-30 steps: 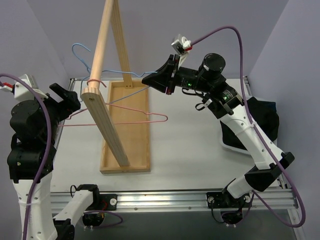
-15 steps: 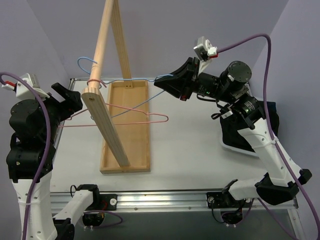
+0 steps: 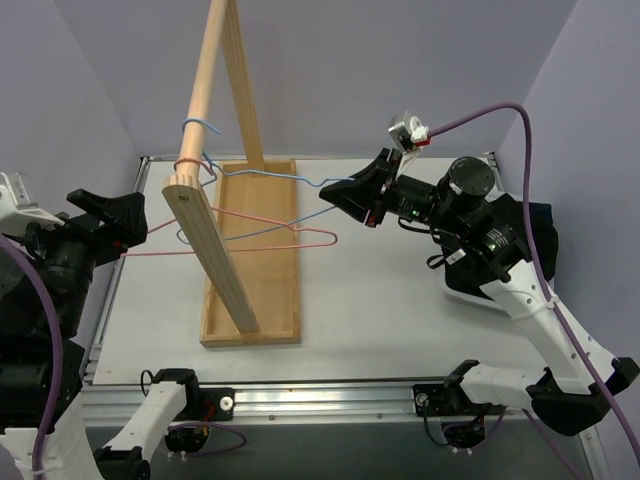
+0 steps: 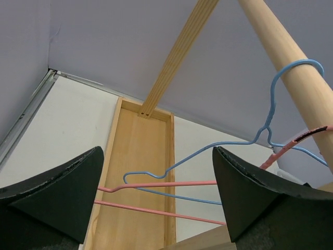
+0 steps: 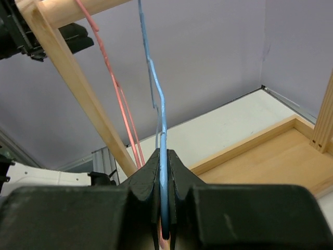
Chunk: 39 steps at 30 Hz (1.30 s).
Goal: Remove the skirt from the hanger
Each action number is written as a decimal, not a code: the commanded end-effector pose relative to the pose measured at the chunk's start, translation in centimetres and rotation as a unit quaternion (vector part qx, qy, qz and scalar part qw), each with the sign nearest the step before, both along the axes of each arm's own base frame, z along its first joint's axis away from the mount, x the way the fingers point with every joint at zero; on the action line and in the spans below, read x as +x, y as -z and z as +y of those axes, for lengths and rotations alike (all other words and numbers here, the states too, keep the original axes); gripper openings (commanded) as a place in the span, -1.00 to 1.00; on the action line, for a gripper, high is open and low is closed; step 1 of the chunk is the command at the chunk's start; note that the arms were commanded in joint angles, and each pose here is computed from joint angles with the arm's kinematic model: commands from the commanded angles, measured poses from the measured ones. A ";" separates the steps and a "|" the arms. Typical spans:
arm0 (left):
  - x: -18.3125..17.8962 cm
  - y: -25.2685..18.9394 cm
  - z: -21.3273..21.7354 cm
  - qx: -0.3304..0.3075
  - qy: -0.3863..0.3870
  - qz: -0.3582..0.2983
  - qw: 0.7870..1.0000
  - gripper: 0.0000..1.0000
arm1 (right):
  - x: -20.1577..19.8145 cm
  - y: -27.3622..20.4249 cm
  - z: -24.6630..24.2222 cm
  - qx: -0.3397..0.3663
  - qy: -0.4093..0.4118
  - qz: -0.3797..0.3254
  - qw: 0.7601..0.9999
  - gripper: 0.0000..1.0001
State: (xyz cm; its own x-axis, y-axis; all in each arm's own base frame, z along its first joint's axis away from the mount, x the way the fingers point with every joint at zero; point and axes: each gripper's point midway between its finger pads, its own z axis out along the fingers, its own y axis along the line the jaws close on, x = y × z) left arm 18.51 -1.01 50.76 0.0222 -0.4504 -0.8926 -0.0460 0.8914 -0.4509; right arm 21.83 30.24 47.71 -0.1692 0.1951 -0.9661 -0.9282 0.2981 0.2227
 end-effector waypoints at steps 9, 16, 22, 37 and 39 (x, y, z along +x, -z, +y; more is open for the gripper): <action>-0.5 5.0 -0.3 -0.037 -0.001 0.059 0.998 0.89 | 2.6 5.4 -3.5 -0.018 0.150 0.116 0.982 -1.00; -1.4 7.6 0.5 -0.044 -0.026 0.081 0.995 0.88 | 4.3 10.8 -6.2 -0.096 0.245 0.173 0.949 -0.26; -1.8 9.2 1.0 -0.030 -0.040 0.114 0.992 0.88 | 4.5 12.8 -10.3 -0.120 0.337 0.185 0.915 1.00; -5.9 11.5 -0.1 -0.064 -0.013 0.126 0.990 0.88 | 0.1 22.0 -24.0 -0.130 0.599 0.284 0.737 1.00; -6.5 13.2 -0.8 -0.084 0.000 0.139 0.987 0.88 | -1.2 22.2 -24.7 -0.082 0.601 0.304 0.734 1.00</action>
State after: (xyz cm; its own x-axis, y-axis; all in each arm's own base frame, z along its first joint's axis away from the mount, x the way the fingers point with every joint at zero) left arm 13.33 -0.77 39.77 -0.1569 -0.5443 -0.8241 -0.1941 0.8351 -0.5147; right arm 22.30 8.49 25.61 -0.4683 0.3053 -0.8291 0.1422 0.9522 0.2704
